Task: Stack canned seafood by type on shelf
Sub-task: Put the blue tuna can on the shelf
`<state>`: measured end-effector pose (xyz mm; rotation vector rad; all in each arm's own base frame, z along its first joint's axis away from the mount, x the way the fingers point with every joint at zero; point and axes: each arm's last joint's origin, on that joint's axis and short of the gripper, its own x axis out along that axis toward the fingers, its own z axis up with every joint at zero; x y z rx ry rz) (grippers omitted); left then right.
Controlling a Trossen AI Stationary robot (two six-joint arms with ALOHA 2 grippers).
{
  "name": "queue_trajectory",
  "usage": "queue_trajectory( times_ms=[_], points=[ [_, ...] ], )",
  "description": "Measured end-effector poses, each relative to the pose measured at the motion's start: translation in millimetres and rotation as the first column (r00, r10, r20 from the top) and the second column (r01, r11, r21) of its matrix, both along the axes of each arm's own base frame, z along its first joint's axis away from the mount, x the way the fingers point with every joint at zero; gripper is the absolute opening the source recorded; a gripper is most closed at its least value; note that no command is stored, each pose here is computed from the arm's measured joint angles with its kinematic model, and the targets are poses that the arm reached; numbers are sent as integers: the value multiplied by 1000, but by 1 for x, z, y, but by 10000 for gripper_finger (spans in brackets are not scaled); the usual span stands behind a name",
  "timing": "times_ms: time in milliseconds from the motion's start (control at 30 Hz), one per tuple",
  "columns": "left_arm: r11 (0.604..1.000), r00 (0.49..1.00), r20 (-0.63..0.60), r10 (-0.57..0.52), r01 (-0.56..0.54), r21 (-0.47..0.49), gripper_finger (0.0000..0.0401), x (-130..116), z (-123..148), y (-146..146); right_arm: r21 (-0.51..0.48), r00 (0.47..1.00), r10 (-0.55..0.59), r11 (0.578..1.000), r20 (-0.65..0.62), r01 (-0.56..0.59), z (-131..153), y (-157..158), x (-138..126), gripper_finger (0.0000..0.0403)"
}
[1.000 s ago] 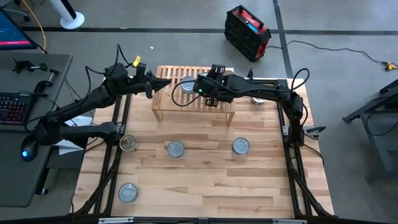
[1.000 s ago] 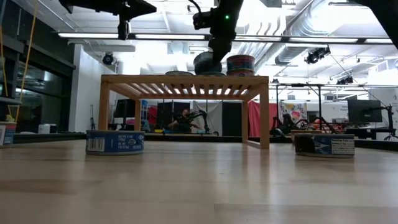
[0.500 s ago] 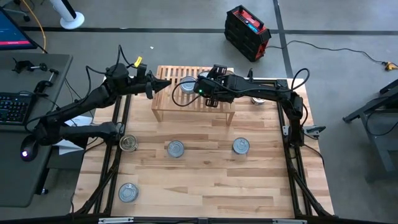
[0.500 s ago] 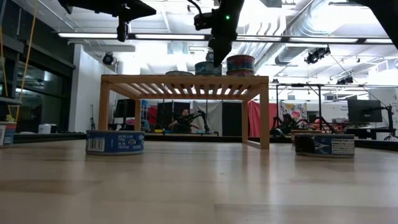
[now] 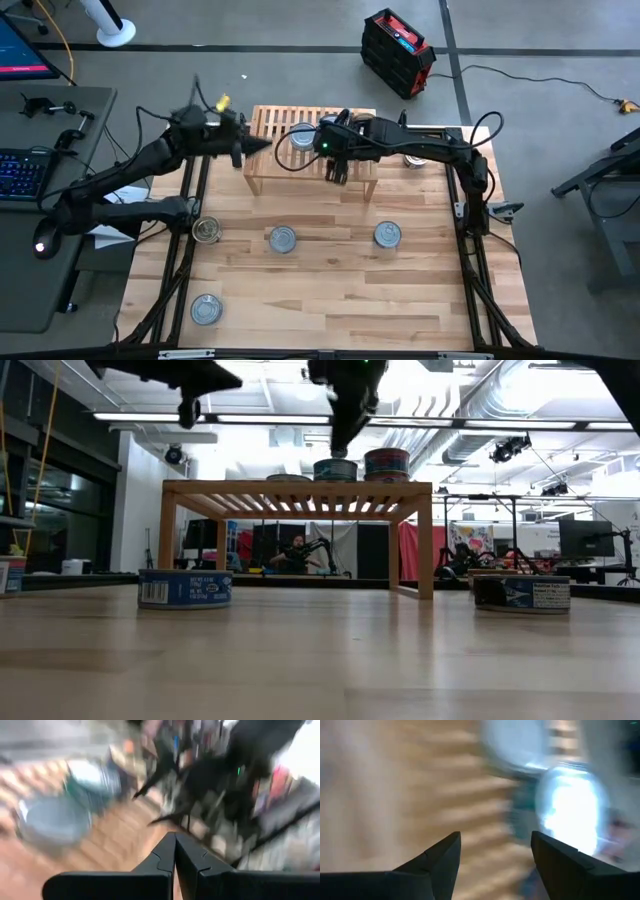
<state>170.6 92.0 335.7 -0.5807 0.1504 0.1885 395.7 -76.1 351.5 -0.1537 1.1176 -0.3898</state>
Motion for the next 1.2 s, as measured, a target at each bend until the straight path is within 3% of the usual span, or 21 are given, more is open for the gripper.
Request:
queue_trajectory(
  times_ms=[100, 233, 333, 433, 533, 667, 733, 867, 1033, 1200],
  points=[
    [995, 983, -157, -96, 100, 13, 0, 3, -15, -18, 210, 992, 116, 970, 41, -122, -4, 20, 4, 231],
    [986, 948, -286, -139, 160, 51, 0, 10, -26, -40, 396, 965, 259, 891, -40, -223, -31, 54, 2, 213],
    [975, 935, -311, -172, 208, 85, 0, 17, -29, -54, 528, 929, 334, 824, -163, -203, -63, 77, -9, 182],
    [957, 930, -296, -217, 262, 123, 0, 24, -28, -64, 636, 910, 336, 763, -244, -111, -90, 94, -33, 142],
    [937, 912, -319, -258, 317, 148, 0, 30, -33, -71, 681, 942, 220, 732, -251, 11, -98, 102, -71, 100],
    [923, 886, -367, -283, 356, 148, 0, 41, -42, -74, 722, 976, -72, 662, -207, 202, -99, 106, -125, 37],
    [918, 879, -378, -291, 368, 149, 0, 50, -48, -75, 739, 956, -228, 608, -186, 289, -102, 108, -147, 10],
    [915, 880, -373, -293, 372, 160, 0, 71, -59, -76, 721, 868, -459, 536, -188, 440, -116, 112, -182, 9],
    [927, 880, -398, -260, 342, 152, 0, 99, -81, -84, 726, 852, -514, 547, -102, 417, -134, 116, -197, 3],
    [947, 891, -398, -218, 292, 135, 0, 124, -105, -108, 711, 909, -416, 630, -29, 311, -157, 121, -198, 1]
  ],
)
